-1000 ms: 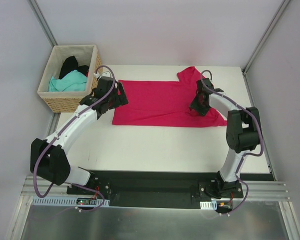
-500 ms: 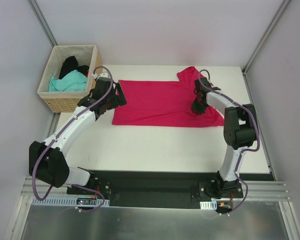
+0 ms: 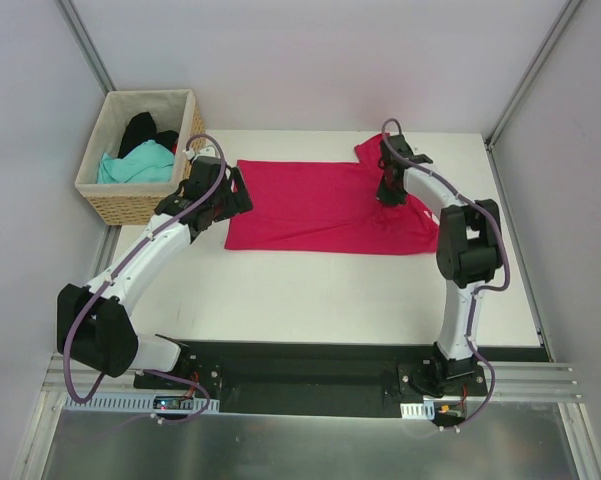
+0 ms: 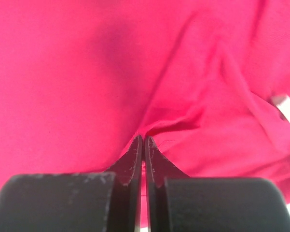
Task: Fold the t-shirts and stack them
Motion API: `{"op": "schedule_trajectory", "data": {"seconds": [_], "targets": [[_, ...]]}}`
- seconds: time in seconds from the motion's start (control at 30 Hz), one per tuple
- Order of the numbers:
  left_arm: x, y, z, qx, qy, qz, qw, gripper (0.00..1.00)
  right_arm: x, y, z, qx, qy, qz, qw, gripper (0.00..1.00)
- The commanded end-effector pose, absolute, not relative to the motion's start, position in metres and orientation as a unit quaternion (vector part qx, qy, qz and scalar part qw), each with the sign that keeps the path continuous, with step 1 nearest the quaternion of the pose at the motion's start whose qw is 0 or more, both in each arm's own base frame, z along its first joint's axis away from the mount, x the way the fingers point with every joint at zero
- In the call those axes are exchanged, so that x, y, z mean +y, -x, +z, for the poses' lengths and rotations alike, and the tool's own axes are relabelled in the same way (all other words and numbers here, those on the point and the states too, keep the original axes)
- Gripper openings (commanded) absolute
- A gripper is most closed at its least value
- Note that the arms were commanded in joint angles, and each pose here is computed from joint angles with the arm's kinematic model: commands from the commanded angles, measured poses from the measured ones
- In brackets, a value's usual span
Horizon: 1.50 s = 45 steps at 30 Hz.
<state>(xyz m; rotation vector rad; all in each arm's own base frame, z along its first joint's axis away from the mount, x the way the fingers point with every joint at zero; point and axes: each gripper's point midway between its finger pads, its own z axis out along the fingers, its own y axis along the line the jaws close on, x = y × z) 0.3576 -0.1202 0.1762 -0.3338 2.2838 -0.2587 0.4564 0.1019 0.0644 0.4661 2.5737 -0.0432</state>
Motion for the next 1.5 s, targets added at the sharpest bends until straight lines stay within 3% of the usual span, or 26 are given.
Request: {"op": "schedule_trajectory", "data": {"seconds": [0.0,0.33,0.6,0.63,0.7,0.8,0.83,0.87,0.93,0.97,1.0,1.13,1.3,1.47], "targets": [[-0.118,-0.353,0.183,0.898,0.134,-0.112,0.403,0.82,0.109,-0.453,0.054,0.967,-0.088,-0.052,0.232,0.01],[-0.119,-0.35,0.175,0.903,0.138,-0.114,0.392,0.82,0.151,-0.467,0.057,0.961,0.104,-0.059,0.25,0.03],[-0.12,-0.349,0.171,0.904,0.14,-0.116,0.387,0.82,0.173,-0.465,0.049,0.953,0.167,-0.04,0.251,0.06],[-0.12,-0.349,0.171,0.904,0.14,-0.116,0.388,0.82,0.174,-0.465,0.047,0.953,0.17,-0.037,0.248,0.09],[-0.121,-0.349,0.171,0.904,0.138,-0.118,0.386,0.82,0.173,-0.464,0.046,0.954,0.171,-0.041,0.243,0.38],[-0.122,-0.348,0.167,0.907,0.135,-0.118,0.381,0.82,0.177,-0.466,0.061,0.953,0.161,-0.025,0.256,0.55],[-0.123,-0.349,0.166,0.908,0.134,-0.12,0.38,0.82,0.186,-0.466,0.07,0.952,0.161,0.015,0.259,0.61],[-0.124,-0.349,0.162,0.91,0.132,-0.118,0.374,0.82,0.192,-0.467,0.083,0.95,0.154,0.044,0.267,0.78],[-0.129,-0.35,0.156,0.915,0.126,-0.124,0.362,0.82,0.218,-0.469,0.134,0.933,0.135,0.151,0.296,0.87],[-0.131,-0.352,0.155,0.916,0.124,-0.126,0.36,0.82,0.22,-0.472,0.151,0.926,0.123,0.172,0.313,0.97],[-0.133,-0.354,0.153,0.918,0.121,-0.128,0.356,0.82,0.221,-0.471,0.182,0.914,0.104,0.195,0.341,0.98],[-0.151,-0.369,0.153,0.923,0.099,-0.152,0.34,0.82,0.185,-0.475,0.208,0.91,0.022,0.184,0.37,1.0],[-0.162,-0.389,0.139,0.93,0.09,-0.151,0.322,0.82,0.105,-0.443,0.147,0.926,-0.135,0.163,0.314,1.0],[-0.172,-0.406,0.122,0.936,0.099,-0.158,0.298,0.82,0.061,-0.415,0.108,0.932,-0.177,0.106,0.297,1.0]]}}
